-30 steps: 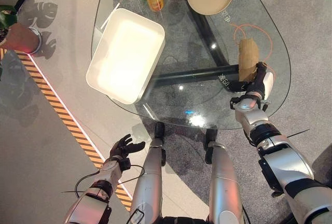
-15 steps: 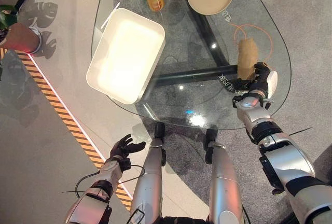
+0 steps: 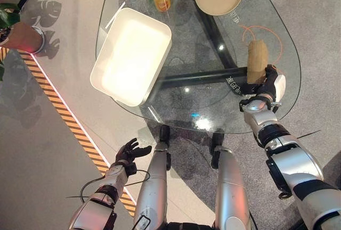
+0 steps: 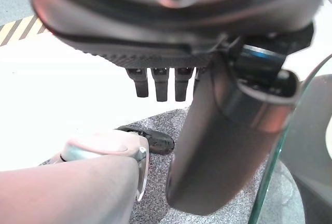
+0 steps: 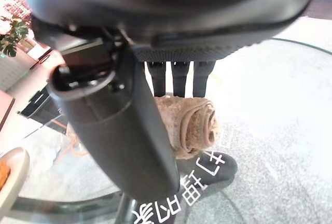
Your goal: Wipe the table with a cloth and put it in the basket.
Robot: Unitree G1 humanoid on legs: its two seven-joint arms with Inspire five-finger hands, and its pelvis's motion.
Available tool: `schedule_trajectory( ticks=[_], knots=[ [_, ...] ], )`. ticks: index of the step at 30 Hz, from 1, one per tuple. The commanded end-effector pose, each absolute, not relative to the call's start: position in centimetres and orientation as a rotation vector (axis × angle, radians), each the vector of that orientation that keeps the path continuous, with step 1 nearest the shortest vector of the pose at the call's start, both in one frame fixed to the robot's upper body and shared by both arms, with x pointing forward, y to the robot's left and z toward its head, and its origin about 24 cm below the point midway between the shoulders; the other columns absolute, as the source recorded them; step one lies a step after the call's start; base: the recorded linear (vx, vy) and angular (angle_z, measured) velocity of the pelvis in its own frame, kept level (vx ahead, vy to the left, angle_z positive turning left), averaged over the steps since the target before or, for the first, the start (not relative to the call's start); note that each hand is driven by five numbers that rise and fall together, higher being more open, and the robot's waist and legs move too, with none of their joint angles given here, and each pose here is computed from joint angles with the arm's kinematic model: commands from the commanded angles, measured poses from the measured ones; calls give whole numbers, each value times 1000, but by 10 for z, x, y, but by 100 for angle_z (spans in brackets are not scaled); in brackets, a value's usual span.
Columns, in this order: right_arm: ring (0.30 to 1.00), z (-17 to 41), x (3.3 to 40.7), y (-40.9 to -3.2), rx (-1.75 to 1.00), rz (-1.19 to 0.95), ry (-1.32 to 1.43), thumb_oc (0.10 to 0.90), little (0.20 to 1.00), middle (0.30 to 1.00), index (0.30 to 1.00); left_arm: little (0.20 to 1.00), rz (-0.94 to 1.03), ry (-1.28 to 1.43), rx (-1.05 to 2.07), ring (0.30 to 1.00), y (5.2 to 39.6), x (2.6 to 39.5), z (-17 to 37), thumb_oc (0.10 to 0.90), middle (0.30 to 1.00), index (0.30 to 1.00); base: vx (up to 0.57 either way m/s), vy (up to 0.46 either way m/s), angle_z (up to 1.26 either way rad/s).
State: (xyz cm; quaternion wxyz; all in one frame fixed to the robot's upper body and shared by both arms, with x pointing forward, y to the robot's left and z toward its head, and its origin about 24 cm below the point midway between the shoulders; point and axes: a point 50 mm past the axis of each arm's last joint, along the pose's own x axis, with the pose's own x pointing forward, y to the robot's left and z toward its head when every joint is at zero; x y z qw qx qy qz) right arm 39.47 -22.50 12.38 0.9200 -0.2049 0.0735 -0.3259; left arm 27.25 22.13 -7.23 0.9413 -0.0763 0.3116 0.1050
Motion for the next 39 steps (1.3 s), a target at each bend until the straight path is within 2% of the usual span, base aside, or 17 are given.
schedule_trajectory(
  ticks=[1,2,4,5,6,29,39],
  knots=[
    [900,147,399,-234,-496,-688,76,800,900,900,900,900,248,651,-132,900,226,269,-75,800,900,900,5,-6,5],
    [848,146,400,-233,-503,-677,83,740,840,848,848,900,248,651,-131,900,227,269,-75,800,900,900,7,-5,5],
    [615,146,400,-233,-504,-673,82,468,568,615,615,900,247,651,-130,900,226,269,-75,800,900,900,5,-3,4],
    [615,146,400,-233,-504,-673,82,468,568,615,615,900,247,651,-130,900,226,269,-75,800,900,900,0,0,0],
    [300,146,400,-232,-506,-670,81,100,200,300,300,900,248,649,-129,900,226,270,-74,800,900,900,0,0,0],
    [300,148,401,-229,-561,-660,69,100,200,300,300,900,242,649,-123,900,226,270,-74,800,900,900,0,0,0],
    [300,168,409,-199,-696,-508,-66,100,200,300,300,900,238,644,-124,900,225,272,-73,800,900,900,0,0,0]
  ],
)
